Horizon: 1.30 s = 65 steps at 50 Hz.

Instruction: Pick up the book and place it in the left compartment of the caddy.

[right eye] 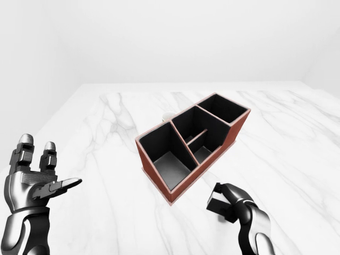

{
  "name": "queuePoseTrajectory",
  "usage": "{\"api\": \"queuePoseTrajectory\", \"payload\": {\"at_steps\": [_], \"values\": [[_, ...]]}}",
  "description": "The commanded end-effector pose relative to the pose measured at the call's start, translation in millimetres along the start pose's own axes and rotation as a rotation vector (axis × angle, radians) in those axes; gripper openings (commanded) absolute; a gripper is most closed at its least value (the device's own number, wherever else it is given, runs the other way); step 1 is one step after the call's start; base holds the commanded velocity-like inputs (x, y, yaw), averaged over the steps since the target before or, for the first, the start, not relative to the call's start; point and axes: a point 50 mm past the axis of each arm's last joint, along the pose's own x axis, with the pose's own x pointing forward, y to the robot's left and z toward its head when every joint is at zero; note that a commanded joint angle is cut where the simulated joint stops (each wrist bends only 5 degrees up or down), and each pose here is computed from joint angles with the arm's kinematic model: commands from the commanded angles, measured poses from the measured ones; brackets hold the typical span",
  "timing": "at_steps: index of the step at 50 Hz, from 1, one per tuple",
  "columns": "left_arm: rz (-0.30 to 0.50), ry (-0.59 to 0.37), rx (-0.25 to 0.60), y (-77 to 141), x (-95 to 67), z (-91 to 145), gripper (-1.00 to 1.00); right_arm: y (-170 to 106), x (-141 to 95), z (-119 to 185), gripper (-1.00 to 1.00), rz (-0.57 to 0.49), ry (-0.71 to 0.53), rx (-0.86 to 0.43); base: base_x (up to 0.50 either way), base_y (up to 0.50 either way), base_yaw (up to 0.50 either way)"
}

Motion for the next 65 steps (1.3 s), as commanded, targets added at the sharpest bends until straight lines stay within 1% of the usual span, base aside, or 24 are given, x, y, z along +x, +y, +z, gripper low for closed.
{"api": "queuePoseTrajectory", "payload": {"at_steps": [1,8,16,20,21,22,24,28,35,40,41,46,52,65], "values": [[-0.002,-0.001,0.003,-1,-0.1,1,1.00,2,0,1,-1.00,0.006,-0.008,0.007,0.00,0.00,0.00],[-0.005,0.003,0.002,-2,0.0,-1,1.00,-3,-6,2,-1.00,-0.028,-0.009,-0.006,0.00,0.00,0.00],[-0.003,0.000,0.003,0,-1.4,-1,1.00,-20,-19,11,-1.00,-0.128,-0.022,-0.039,0.00,0.00,0.00],[-0.001,0.001,0.002,1,-1.6,-1,1.00,-31,-30,17,-1.00,-0.205,-0.029,-0.062,0.00,0.00,0.00],[-0.002,0.001,0.001,1,-1.7,-1,1.00,-39,-37,21,-1.00,-0.254,-0.038,-0.074,0.00,0.00,0.00],[-0.002,0.001,0.001,1,-1.7,-1,1.00,-39,-38,21,-1.00,-0.259,-0.035,-0.072,0.00,0.00,0.00],[-0.002,0.002,0.001,1,-1.3,-2,1.00,-52,-51,24,-1.00,-0.341,-0.042,-0.085,0.00,0.00,0.00],[-0.004,0.005,0.001,0,-1.1,-4,1.00,-66,-66,29,-1.00,-0.442,-0.045,-0.095,0.00,0.00,0.00],[-0.004,0.008,0.002,0,-1.7,-4,1.00,-75,-78,34,-1.00,-0.518,-0.048,-0.106,0.00,0.00,0.00],[-0.003,0.006,0.002,0,-2.3,-3,1.00,-85,-91,44,-1.00,-0.596,-0.073,-0.127,0.00,0.00,0.00],[-0.003,0.006,0.002,0,-2.3,-3,1.00,-89,-96,48,-1.00,-0.630,-0.081,-0.141,0.00,0.00,0.00],[-0.004,0.006,0.002,0,-2.5,-3,1.00,-96,-108,56,-1.00,-0.703,-0.093,-0.168,0.00,0.00,0.00],[-0.005,0.007,0.001,0,-2.2,-4,1.00,-99,-117,62,-1.00,-0.751,-0.106,-0.178,0.00,0.00,0.00],[-0.001,0.003,0.000,1,-1.6,-2,1.00,-111,-141,82,-1.00,-0.904,-0.155,-0.227,0.00,0.00,0.00]]}}
